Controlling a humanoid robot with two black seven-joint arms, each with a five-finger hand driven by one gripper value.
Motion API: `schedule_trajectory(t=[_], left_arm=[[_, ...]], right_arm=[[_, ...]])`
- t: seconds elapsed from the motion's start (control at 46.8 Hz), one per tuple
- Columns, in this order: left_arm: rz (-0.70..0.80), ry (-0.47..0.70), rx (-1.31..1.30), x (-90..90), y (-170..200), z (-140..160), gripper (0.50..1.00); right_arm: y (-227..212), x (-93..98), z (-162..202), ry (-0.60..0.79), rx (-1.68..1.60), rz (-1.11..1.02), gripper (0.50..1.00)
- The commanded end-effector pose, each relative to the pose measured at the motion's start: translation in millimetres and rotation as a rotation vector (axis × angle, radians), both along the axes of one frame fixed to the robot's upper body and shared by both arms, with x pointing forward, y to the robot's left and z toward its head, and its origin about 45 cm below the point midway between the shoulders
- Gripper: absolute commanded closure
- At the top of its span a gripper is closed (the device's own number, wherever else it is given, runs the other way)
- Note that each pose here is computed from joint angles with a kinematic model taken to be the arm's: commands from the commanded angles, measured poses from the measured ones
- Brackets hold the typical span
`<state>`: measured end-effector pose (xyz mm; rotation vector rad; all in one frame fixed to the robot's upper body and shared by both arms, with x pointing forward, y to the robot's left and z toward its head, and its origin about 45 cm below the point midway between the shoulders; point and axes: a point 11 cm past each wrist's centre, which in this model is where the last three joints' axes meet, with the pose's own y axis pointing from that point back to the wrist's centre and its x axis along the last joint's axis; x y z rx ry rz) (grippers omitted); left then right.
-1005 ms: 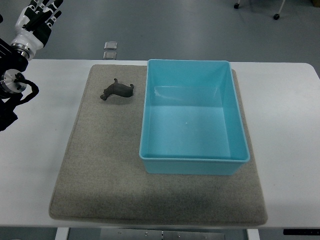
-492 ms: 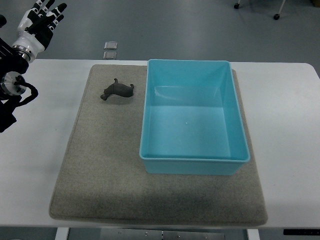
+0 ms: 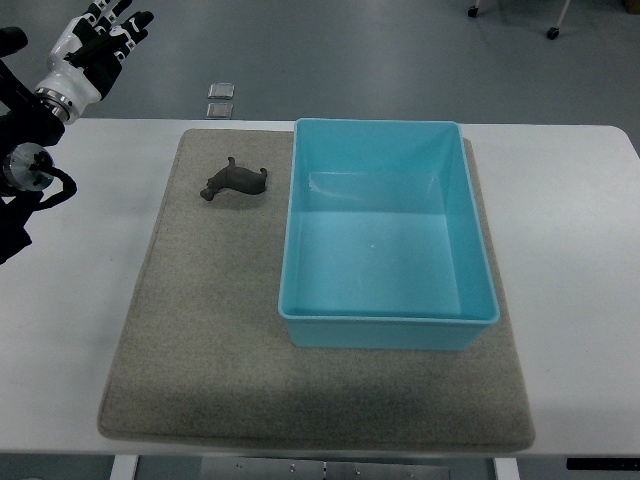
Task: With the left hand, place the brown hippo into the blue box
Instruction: 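Move the left hand over the brown hippo and lower it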
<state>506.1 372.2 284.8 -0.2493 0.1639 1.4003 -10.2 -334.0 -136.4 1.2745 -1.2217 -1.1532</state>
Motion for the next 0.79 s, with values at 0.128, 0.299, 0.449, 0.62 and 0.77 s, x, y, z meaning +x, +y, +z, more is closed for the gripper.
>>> schedule_trajectory(t=[0.128,0.299,0.449,0.62,0.77], left_arm=[[-0.093,0.026,0.237,0.4,-11.7,-2.6,0.508],[-0.181,0.052,0.435,-1.6,-23.8,-11.1,0.516],[-0.28,0.034,0.56,-5.0,-43.9,-11.4,0.519],[-0.365,-0.002,0.69,-9.8,-52.5,1.9,0.519],[-0.413,-0.002,0.829,-11.3,-56.2,0.3,0.514]], right_arm=[[0.0,0.0,0.0,0.0,0.0,0.0,0.564],[0.0,0.0,0.0,0.0,0.0,0.0,0.564],[0.0,0.0,0.0,0.0,0.0,0.0,0.564],[0.0,0.0,0.0,0.0,0.0,0.0,0.564],[0.0,0.0,0.0,0.0,0.0,0.0,0.564]])
